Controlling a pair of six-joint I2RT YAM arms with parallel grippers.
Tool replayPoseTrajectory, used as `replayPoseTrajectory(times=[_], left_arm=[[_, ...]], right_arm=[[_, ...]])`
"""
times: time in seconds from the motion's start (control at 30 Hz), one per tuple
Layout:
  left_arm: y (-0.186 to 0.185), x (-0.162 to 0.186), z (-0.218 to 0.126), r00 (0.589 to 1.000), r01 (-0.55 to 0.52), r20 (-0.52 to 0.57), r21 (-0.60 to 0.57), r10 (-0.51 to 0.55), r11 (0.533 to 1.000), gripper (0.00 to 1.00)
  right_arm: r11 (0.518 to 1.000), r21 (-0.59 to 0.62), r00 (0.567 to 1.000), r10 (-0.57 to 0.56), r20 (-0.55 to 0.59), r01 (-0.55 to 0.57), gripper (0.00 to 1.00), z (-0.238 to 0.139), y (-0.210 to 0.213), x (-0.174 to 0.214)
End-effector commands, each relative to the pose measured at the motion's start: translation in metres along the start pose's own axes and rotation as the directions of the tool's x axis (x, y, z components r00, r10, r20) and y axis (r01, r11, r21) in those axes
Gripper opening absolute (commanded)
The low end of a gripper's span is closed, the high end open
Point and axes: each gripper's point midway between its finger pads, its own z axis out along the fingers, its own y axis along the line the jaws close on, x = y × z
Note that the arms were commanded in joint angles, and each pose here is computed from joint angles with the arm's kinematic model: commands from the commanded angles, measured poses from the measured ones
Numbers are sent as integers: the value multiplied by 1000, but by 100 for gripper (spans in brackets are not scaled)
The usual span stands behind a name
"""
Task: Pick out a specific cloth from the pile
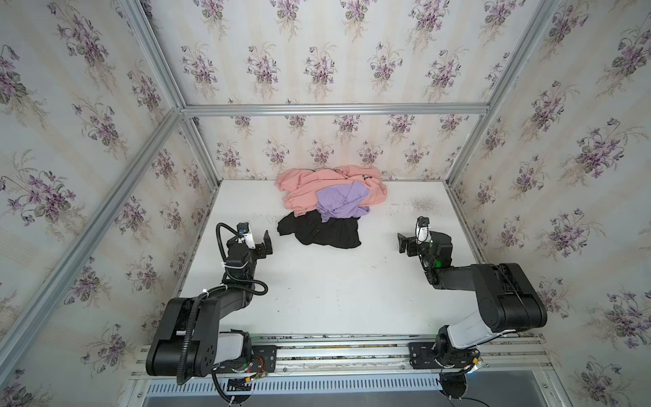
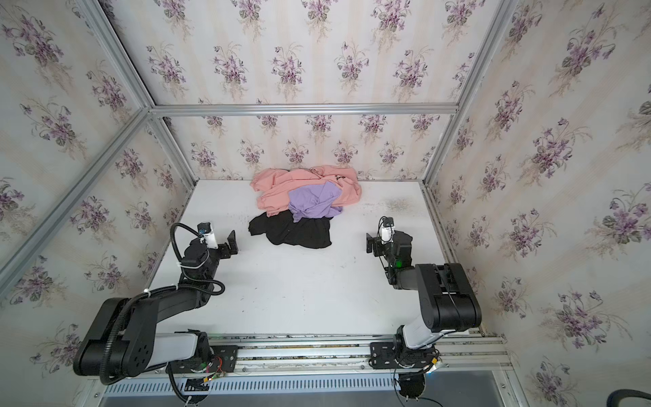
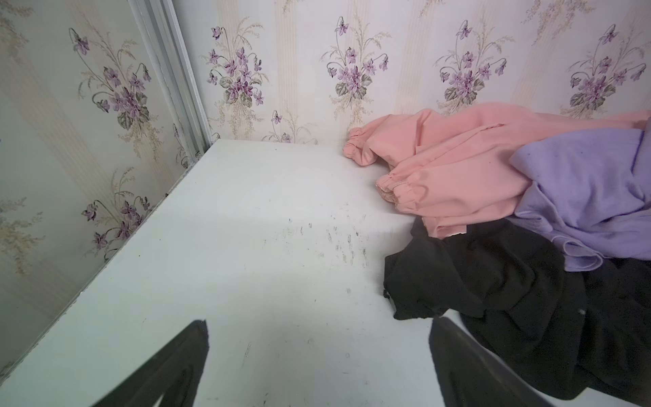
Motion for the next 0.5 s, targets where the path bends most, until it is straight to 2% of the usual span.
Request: replayPoseTrajectory(times=[0.0, 0.47], left_arm=[[1, -6, 1, 1000, -12, 21, -3, 12, 1000, 100], [1, -6, -1, 1000, -7, 29, 3, 7, 1000, 100]], right_arm=[[1000, -17, 999, -10, 35, 11, 100, -2, 3, -8], [1000, -8, 998, 0, 64, 0, 100, -5, 0, -12]])
